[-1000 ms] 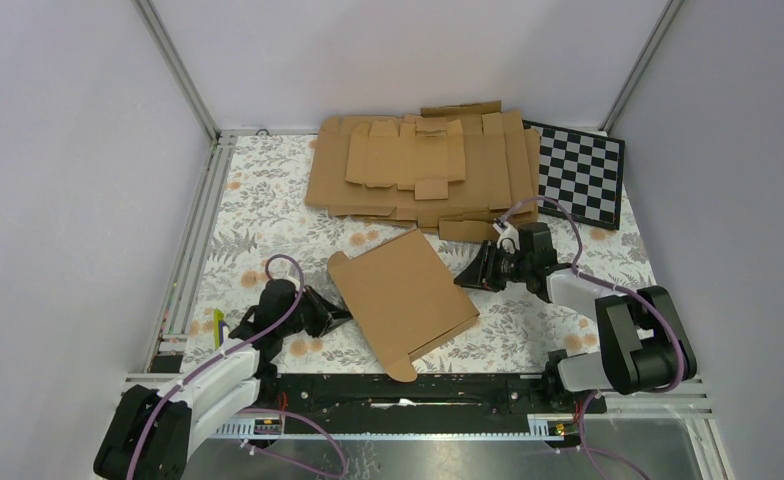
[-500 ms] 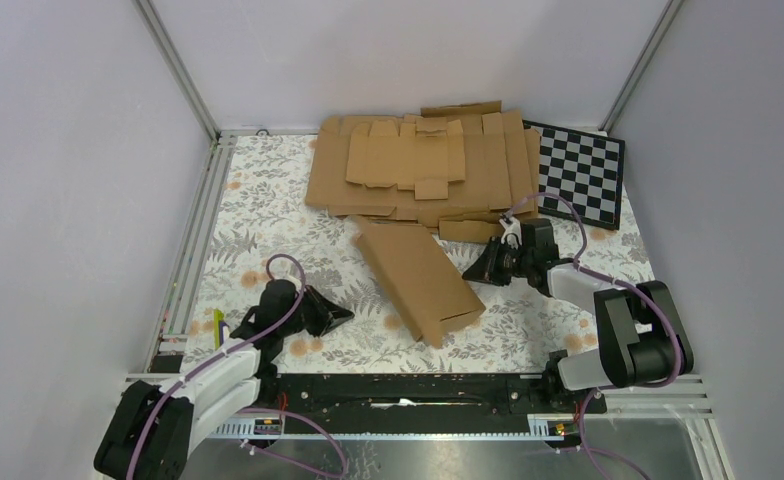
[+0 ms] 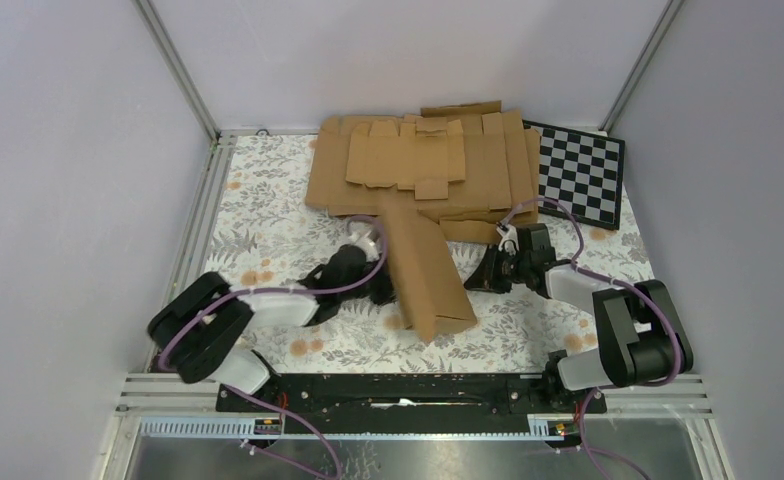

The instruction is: Fold the paper box

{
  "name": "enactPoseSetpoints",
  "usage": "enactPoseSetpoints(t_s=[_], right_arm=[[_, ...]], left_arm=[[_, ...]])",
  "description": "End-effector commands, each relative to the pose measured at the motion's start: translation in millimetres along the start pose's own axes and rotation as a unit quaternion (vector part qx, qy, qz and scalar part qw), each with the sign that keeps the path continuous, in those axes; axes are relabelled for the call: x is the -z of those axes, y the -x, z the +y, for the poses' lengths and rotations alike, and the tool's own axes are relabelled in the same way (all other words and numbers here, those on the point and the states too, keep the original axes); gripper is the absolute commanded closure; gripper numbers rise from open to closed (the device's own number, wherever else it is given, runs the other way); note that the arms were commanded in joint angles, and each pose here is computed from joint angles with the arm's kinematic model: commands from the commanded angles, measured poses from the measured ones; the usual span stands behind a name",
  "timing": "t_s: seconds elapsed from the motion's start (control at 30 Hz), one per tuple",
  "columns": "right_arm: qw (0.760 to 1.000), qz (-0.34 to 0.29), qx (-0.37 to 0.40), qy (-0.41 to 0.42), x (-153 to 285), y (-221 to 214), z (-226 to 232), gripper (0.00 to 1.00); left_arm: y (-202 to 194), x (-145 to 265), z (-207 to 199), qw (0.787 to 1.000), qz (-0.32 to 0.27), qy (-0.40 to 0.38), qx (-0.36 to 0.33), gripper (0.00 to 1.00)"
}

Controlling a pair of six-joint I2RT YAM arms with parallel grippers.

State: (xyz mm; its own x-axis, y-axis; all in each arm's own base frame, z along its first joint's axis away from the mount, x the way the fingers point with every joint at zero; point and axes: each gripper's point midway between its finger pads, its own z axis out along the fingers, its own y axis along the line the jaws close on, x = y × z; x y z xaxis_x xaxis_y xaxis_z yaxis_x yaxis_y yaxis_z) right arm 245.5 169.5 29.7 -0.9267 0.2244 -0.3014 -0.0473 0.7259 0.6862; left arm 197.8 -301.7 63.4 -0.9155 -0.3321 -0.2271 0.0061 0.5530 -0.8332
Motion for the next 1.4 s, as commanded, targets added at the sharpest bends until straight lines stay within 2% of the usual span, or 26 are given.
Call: enactPoseSetpoints(t_s=[0.0, 0.13, 0.43, 0.53, 0.6, 0.77, 0.83, 0.9, 0.97, 1.07, 1.23, 1.37], right_arm=[[0.999, 0.002, 0.027, 0.017, 3, -2, 14, 0.8], [0.999, 0.003, 0.049, -0.004, 5, -3, 14, 0.78], [0.995, 0.018, 0.09, -0.042, 2, -9, 18, 0.75], [0.993, 0.019, 0.104, -0.043, 3, -9, 25, 0.73], [0.992, 0.019, 0.115, -0.041, 4, -9, 31, 0.72], [0.989, 0.018, 0.14, -0.036, 7, -9, 47, 0.68], [0.989, 0.011, 0.143, -0.046, 10, -7, 45, 0.67], [0.988, 0.002, 0.146, -0.054, 13, -4, 44, 0.67], [0.987, -0.003, 0.148, -0.055, 15, -3, 44, 0.66], [0.988, -0.003, 0.148, -0.053, 16, -5, 45, 0.66], [0.988, -0.004, 0.152, -0.038, 20, -7, 50, 0.66], [0.987, -0.012, 0.161, -0.022, 26, -4, 61, 0.6]], left_arm=[[19, -23, -81, 0.99, -0.024, -0.103, -0.09, 1.0], [20, -24, -89, 0.988, -0.033, -0.113, -0.097, 1.0], [2, -37, -95, 0.987, 0.006, -0.123, -0.104, 1.0], [-1, -34, -94, 0.987, 0.01, -0.124, -0.107, 0.96], [-2, -29, -94, 0.985, 0.01, -0.125, -0.114, 0.92], [0, -9, -93, 0.984, -0.013, -0.126, -0.123, 0.73], [3, 1, -93, 0.983, -0.027, -0.13, -0.129, 0.57], [10, 10, -93, 0.982, -0.041, -0.131, -0.132, 0.37], [17, 21, -97, 0.979, -0.052, -0.146, -0.13, 0.25], [25, 34, -108, 0.974, -0.058, -0.18, -0.125, 0.19], [32, 46, -126, 0.968, -0.071, -0.199, -0.136, 0.14], [40, 46, -139, 0.965, -0.074, -0.196, -0.156, 0.12]])
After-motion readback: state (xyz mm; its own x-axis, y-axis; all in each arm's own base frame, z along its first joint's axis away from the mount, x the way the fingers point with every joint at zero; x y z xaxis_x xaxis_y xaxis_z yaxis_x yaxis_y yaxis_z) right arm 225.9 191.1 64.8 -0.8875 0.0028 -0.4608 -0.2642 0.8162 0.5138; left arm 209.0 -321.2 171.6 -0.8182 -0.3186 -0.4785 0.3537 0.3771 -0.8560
